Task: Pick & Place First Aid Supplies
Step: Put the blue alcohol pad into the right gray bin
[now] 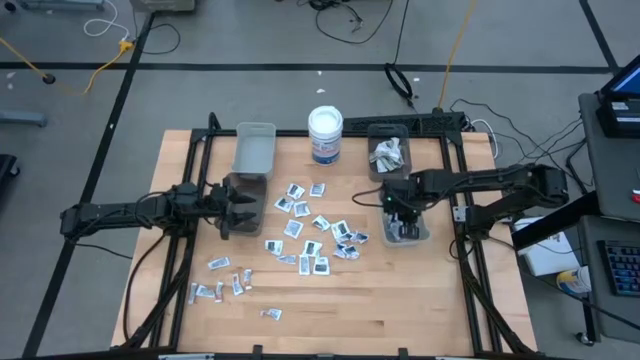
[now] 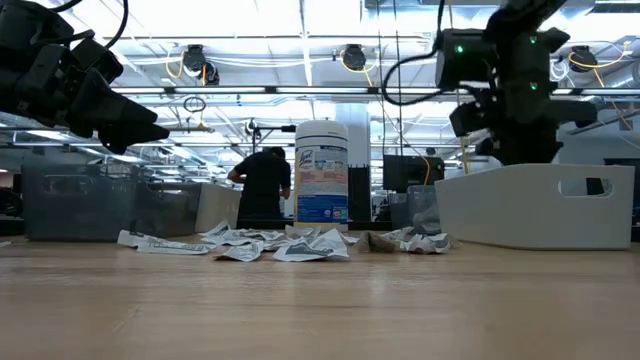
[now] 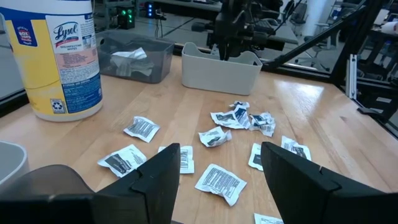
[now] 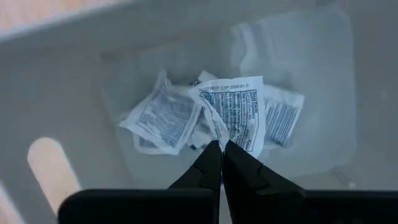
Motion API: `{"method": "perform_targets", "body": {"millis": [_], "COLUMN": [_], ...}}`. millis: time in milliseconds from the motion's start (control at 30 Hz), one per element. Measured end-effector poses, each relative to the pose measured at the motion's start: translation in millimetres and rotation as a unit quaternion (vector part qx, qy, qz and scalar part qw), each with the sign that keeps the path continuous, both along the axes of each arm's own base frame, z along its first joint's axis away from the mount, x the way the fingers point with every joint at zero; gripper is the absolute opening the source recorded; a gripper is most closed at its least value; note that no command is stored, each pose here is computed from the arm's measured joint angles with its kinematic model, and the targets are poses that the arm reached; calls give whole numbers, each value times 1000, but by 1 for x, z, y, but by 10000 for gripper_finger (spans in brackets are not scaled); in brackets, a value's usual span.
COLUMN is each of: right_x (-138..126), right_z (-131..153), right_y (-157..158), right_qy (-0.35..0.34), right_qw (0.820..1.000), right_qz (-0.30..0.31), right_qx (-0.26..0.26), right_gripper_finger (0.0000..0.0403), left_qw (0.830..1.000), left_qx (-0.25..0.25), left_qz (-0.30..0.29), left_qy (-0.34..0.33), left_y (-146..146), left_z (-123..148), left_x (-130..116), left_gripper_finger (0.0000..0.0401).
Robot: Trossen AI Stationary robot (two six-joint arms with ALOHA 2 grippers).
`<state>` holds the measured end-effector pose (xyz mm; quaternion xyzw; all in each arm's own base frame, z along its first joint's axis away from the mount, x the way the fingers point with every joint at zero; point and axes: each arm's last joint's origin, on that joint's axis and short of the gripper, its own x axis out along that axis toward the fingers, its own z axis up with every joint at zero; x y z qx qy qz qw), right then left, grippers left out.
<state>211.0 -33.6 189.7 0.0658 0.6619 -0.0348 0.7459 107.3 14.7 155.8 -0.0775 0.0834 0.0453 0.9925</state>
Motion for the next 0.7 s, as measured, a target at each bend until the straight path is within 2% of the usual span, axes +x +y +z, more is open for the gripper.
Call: {"method": "perform_targets", "body": {"millis": [133,300,500,700], "right_x": [0,-1,-2,9], "right_z": [0,0,13,37], "right_y": [0,3,1,4], "right_qy": [0,-2,29,34], "right_qw": [1000,998,999,999], "right_qz": [-5,-13,-4,9], "right_qx": [6,55,22,5], "right_gripper_finger": [11,77,157,175], "left_qw": [1000,1000,1000,1000], "left_qx": [0,0,0,0], "left_qz": [0,0,0,0], "left_qy": [0,0,0,0], "left_y": [0,0,0,0], "left_z": [0,0,0,0], "left_x": [0,0,0,0], "left_gripper_finger": [230,230,230,230]}}
